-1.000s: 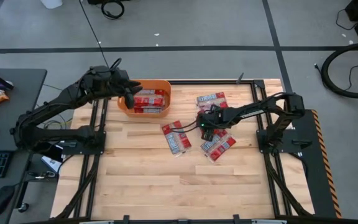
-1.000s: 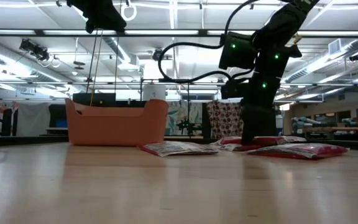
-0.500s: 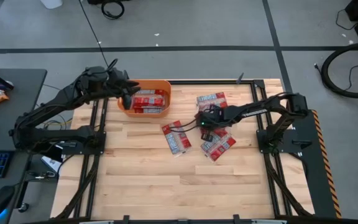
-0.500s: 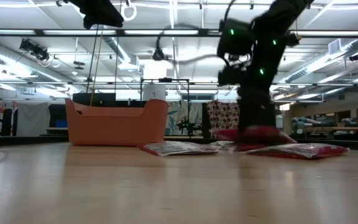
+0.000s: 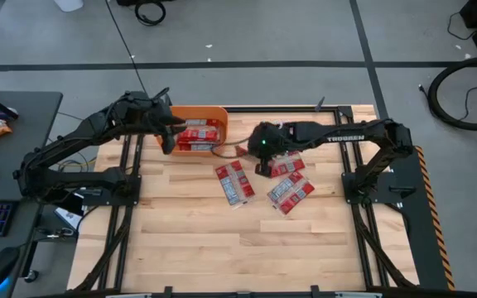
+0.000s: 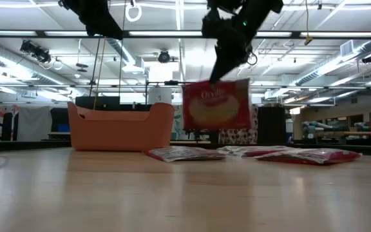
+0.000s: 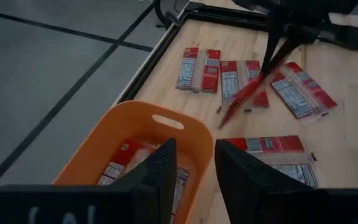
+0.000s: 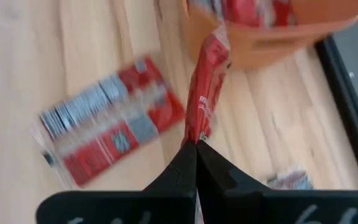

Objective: Sort popcorn bags into baskets
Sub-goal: Put the red popcorn bag into the orange container

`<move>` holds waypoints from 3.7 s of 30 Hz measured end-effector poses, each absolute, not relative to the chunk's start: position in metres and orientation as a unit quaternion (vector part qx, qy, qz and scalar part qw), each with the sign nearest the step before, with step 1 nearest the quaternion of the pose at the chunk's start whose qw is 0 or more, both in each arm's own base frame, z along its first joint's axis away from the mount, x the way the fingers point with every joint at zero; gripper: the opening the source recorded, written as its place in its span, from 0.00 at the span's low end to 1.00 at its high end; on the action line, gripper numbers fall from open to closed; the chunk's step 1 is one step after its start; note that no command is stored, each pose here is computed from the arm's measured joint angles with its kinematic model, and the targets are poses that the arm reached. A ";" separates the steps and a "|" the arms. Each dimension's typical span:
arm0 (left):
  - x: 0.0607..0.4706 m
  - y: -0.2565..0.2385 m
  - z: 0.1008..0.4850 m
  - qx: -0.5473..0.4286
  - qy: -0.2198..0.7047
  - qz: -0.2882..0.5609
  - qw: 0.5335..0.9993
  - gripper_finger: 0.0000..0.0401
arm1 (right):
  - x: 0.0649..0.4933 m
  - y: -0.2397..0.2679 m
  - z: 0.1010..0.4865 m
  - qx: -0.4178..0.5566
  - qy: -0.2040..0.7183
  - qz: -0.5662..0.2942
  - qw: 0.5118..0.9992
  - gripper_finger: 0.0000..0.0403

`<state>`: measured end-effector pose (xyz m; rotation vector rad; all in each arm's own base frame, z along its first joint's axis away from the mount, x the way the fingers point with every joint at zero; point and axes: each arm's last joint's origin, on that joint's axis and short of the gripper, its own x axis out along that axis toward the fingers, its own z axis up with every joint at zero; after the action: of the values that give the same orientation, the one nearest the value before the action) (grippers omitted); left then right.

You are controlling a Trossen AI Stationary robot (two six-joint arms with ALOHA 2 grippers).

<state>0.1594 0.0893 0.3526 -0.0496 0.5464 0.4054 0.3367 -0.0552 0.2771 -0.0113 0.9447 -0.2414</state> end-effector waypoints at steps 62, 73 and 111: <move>0.142 0.073 0.448 -0.099 0.055 0.137 0.984 0.28 | 0.488 -0.190 0.270 -0.064 0.244 0.016 0.967 0.00; 0.142 0.073 0.446 -0.112 0.063 0.138 0.982 0.28 | 0.488 -0.221 0.242 -0.078 0.257 -0.016 0.963 0.01; 0.142 0.074 0.445 -0.115 0.064 0.156 0.979 0.28 | 0.484 -0.224 0.250 -0.094 0.219 0.001 0.971 0.08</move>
<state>0.1417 0.0743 0.4454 -0.2317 0.1295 0.3136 0.4841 -0.2244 0.2497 -0.1894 0.4419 0.0012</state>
